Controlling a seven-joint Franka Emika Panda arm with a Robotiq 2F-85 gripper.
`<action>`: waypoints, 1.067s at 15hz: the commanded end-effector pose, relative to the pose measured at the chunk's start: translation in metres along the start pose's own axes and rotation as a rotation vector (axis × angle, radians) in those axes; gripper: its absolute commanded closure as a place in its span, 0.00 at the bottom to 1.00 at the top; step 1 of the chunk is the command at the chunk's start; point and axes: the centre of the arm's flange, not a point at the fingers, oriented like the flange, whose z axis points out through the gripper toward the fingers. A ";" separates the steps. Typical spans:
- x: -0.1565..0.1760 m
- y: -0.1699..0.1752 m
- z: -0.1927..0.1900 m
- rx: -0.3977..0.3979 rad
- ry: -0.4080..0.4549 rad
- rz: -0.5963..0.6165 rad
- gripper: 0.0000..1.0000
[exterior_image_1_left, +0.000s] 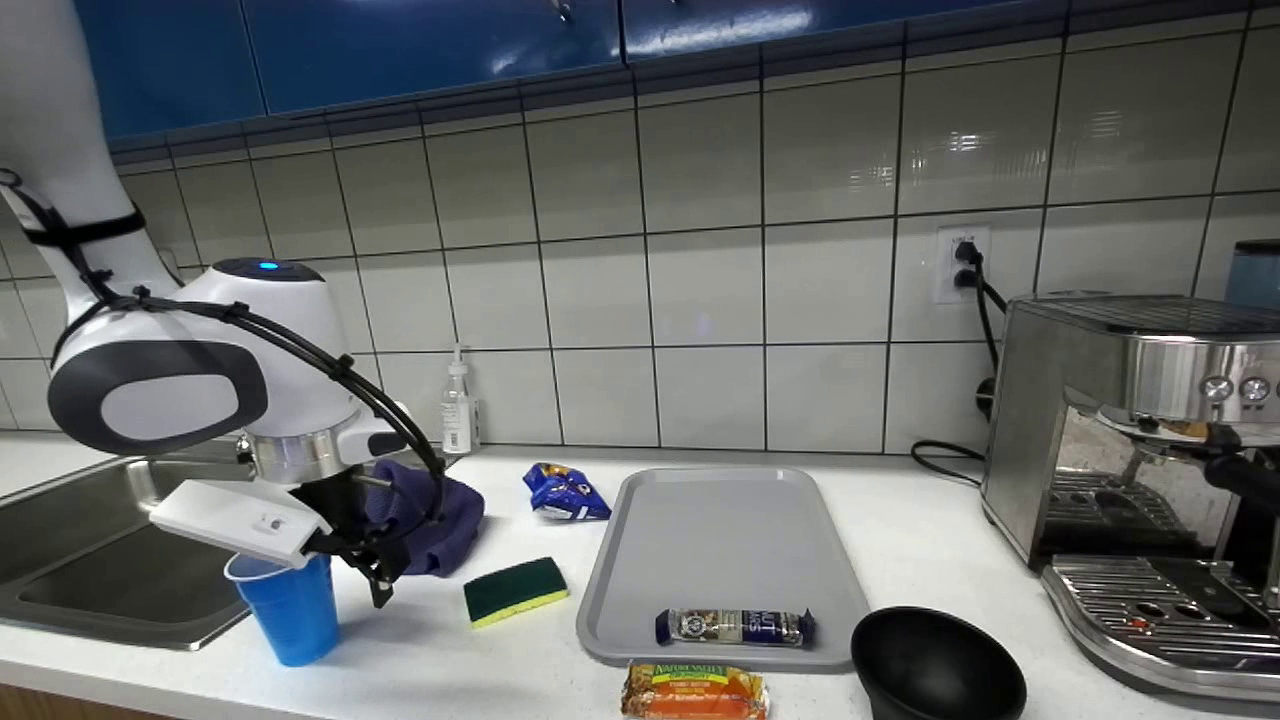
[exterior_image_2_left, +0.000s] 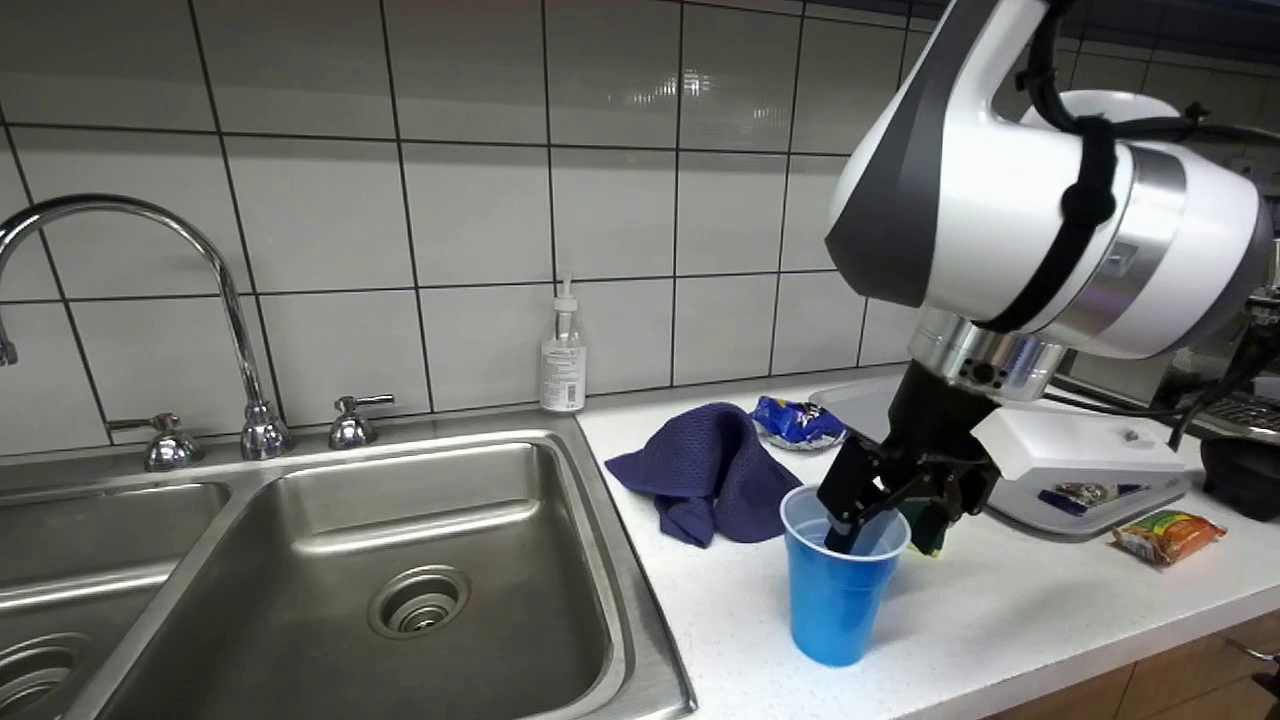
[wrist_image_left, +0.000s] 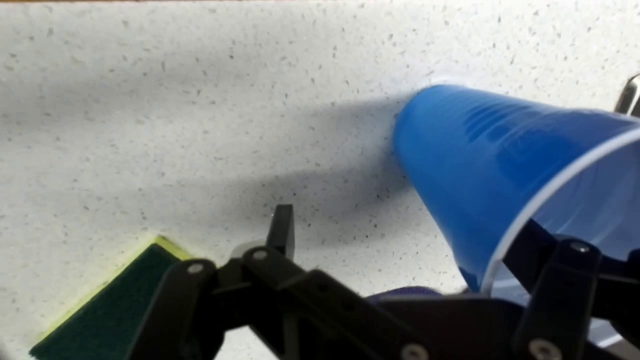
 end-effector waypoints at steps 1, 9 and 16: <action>-0.048 0.006 -0.021 0.001 0.028 -0.014 0.00; -0.052 0.015 -0.037 0.033 0.060 0.028 0.00; -0.027 0.012 -0.056 0.068 0.102 0.123 0.00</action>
